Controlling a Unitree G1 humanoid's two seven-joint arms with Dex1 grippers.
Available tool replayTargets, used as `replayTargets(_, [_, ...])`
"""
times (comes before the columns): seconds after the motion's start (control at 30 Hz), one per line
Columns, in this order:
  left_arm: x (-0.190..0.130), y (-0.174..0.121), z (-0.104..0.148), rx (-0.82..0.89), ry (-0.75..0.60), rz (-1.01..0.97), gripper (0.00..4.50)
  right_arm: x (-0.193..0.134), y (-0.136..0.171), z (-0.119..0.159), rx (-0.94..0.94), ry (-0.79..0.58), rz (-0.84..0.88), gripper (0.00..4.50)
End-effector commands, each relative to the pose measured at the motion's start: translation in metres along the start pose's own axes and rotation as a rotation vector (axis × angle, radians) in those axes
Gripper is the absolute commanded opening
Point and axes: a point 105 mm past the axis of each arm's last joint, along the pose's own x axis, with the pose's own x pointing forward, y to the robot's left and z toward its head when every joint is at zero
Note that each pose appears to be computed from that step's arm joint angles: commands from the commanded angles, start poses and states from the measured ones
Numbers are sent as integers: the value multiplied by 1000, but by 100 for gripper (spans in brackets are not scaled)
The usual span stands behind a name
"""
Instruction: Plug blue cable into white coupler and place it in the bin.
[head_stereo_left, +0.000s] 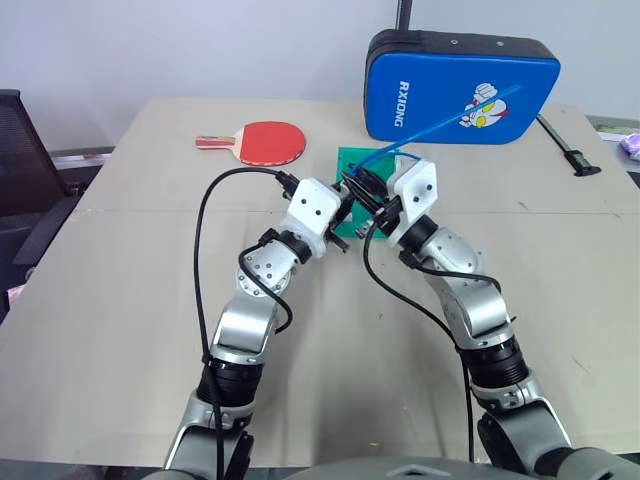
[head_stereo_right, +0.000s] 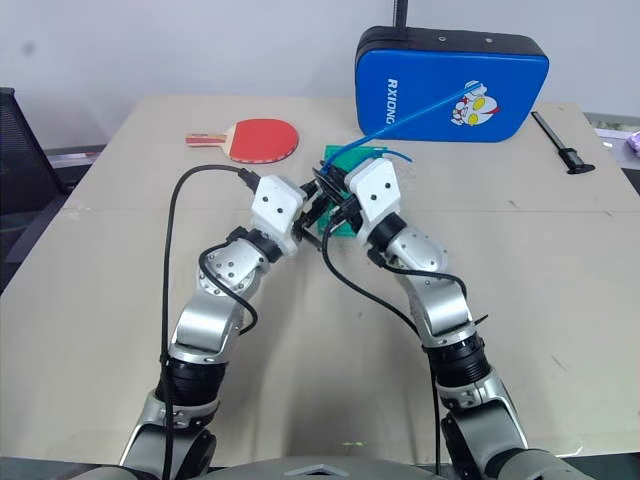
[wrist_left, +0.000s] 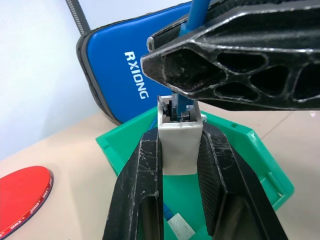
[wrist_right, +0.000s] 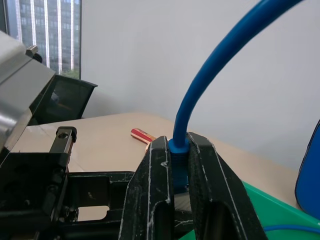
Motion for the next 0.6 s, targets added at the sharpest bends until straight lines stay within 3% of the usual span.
replayTargets(0.03, [1,3,33,49,-124,-17,145,-2,-5,-2,-13,6,0,0])
replayTargets(0.2, [-10,15,26,23,-84,-8,359,1,-11,-4,-43,25,8,0])
replayTargets(0.33, [-31,31,25,-27,-31,-4,359,7,-30,-6,-34,66,-22,0])
replayTargets(0.6, [-57,50,35,-182,147,-131,359,35,-77,-20,218,270,-38,0])
